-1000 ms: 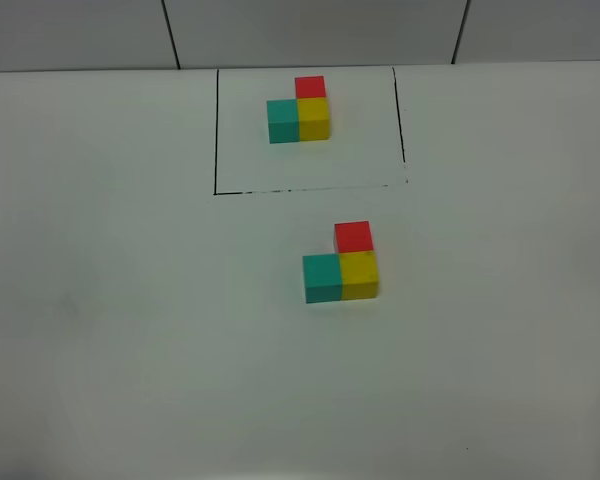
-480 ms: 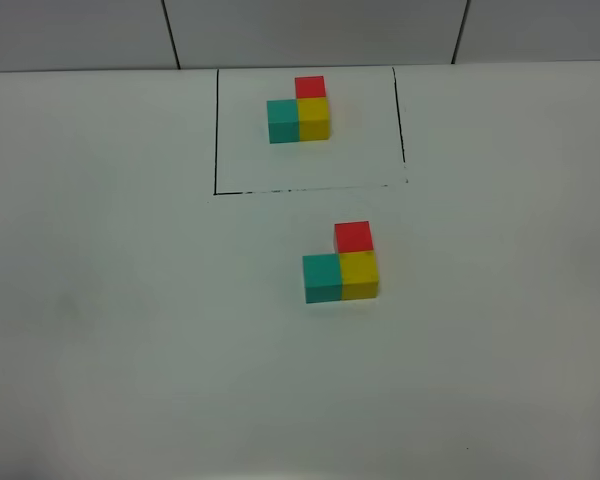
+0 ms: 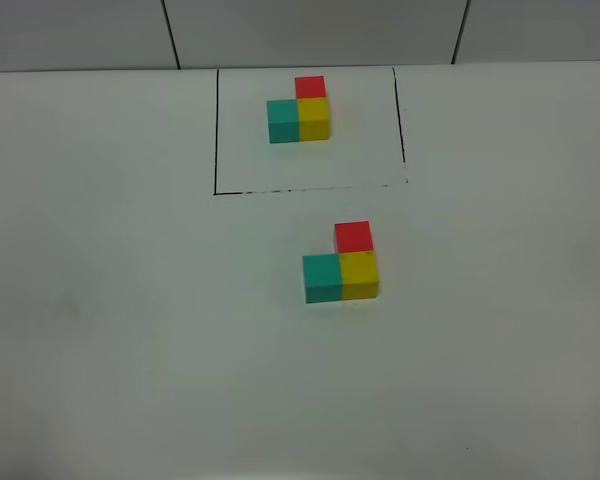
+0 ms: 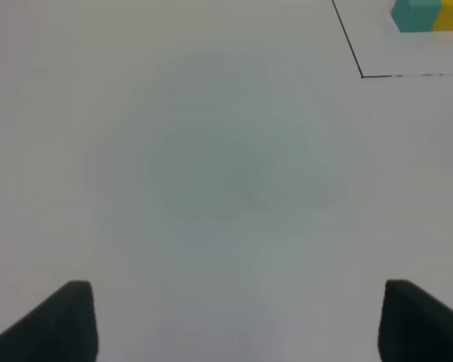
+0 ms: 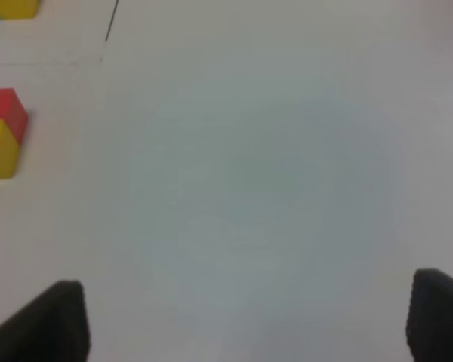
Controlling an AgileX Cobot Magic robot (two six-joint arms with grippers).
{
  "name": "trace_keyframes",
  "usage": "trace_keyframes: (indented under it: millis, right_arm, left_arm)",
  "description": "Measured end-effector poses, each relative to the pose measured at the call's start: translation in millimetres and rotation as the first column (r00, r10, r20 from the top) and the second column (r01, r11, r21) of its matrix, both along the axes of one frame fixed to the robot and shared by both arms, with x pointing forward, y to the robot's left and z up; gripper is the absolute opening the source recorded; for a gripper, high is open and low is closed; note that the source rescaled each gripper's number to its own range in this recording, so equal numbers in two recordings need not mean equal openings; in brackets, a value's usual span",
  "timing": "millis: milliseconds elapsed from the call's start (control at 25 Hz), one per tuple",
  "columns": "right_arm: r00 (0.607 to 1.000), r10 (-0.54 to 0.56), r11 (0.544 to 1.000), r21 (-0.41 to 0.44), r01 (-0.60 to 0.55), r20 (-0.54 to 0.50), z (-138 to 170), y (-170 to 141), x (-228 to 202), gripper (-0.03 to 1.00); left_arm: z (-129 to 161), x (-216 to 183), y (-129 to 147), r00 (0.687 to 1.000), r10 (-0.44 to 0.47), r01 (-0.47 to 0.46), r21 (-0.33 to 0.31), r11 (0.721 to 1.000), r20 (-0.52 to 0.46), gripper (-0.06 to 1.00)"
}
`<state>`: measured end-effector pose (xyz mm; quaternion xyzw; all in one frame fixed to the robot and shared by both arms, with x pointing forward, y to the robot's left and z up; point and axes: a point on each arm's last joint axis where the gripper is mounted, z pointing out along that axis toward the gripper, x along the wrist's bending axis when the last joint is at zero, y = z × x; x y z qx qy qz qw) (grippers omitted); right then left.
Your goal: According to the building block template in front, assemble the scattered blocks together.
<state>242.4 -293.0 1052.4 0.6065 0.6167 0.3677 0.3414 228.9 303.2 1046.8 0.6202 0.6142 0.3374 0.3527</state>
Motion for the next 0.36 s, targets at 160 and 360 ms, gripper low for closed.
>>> trace_keyframes:
  millis: [160,360]
  right_arm:
    - [1.000,0.000,1.000,0.000,0.000,0.000,0.0,0.0,0.0,0.73]
    - [1.000,0.000,1.000,0.000,0.000,0.000,0.0,0.0,0.0,0.73]
  left_arm:
    - [0.0,0.0,0.0,1.000,0.000,0.000,0.000,1.000,0.000,0.80]
    - [0.0,0.0,0.0,1.000,0.000,0.000,0.000,1.000,0.000,0.80]
